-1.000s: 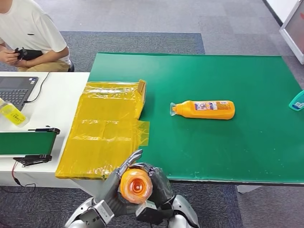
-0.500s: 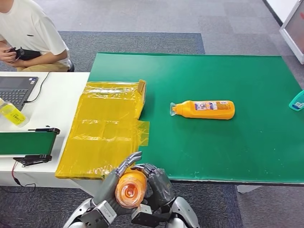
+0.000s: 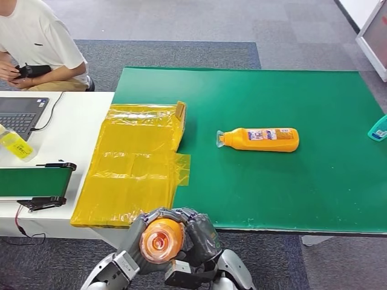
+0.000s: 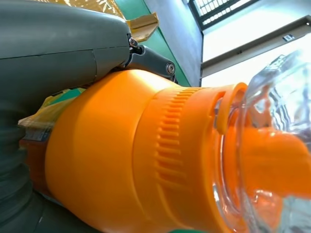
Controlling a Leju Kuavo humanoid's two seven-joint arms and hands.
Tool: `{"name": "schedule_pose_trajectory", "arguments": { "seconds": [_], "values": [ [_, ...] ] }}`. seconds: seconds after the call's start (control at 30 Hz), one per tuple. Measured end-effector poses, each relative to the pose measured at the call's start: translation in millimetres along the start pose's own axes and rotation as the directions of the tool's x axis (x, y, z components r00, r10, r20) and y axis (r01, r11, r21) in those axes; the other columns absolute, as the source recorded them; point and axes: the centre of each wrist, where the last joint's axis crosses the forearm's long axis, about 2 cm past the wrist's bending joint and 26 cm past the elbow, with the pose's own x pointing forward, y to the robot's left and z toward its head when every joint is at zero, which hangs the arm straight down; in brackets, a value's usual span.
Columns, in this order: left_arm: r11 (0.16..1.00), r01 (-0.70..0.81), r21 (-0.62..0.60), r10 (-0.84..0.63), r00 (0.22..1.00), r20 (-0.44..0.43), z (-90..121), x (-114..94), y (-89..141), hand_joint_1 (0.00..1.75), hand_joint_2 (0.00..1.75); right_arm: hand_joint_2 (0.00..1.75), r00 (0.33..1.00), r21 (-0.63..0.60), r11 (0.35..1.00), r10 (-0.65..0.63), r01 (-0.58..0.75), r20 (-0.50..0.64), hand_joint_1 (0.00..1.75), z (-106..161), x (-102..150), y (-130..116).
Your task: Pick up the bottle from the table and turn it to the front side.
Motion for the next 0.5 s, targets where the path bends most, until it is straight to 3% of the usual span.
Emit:
{"name": "schedule_pose_trajectory", "arguments": {
  "seconds": [0.03, 0.07, 0.23, 0.5],
  "values": [
    [1.0, -0.001, 0.002, 0.001, 1.0, 0.001, 0, 0, 0, 1.75, 1.75, 1.75, 1.0, -0.005, 1.0, -0.007, 0.007, -0.001, 0.07, 0, 0, 0],
    [1.0, -0.001, 0.007, 0.001, 1.0, 0.004, -1, 0, 0, 1.75, 1.75, 1.75, 1.0, -0.013, 1.0, -0.018, 0.018, -0.003, 0.0, 0, 0, 0],
    [0.998, 0.008, 0.07, -0.012, 0.998, 0.054, 1, 8, 3, 1.75, 1.75, 1.75, 0.99, -0.068, 0.988, -0.142, 0.141, -0.012, 0.0, 0, 2, -2],
    [0.973, 0.073, 0.221, -0.113, 0.978, 0.174, 12, 33, 16, 1.75, 1.75, 1.75, 0.974, -0.154, 0.965, -0.223, 0.214, -0.048, 0.0, 4, 6, -11]
  ]
}}
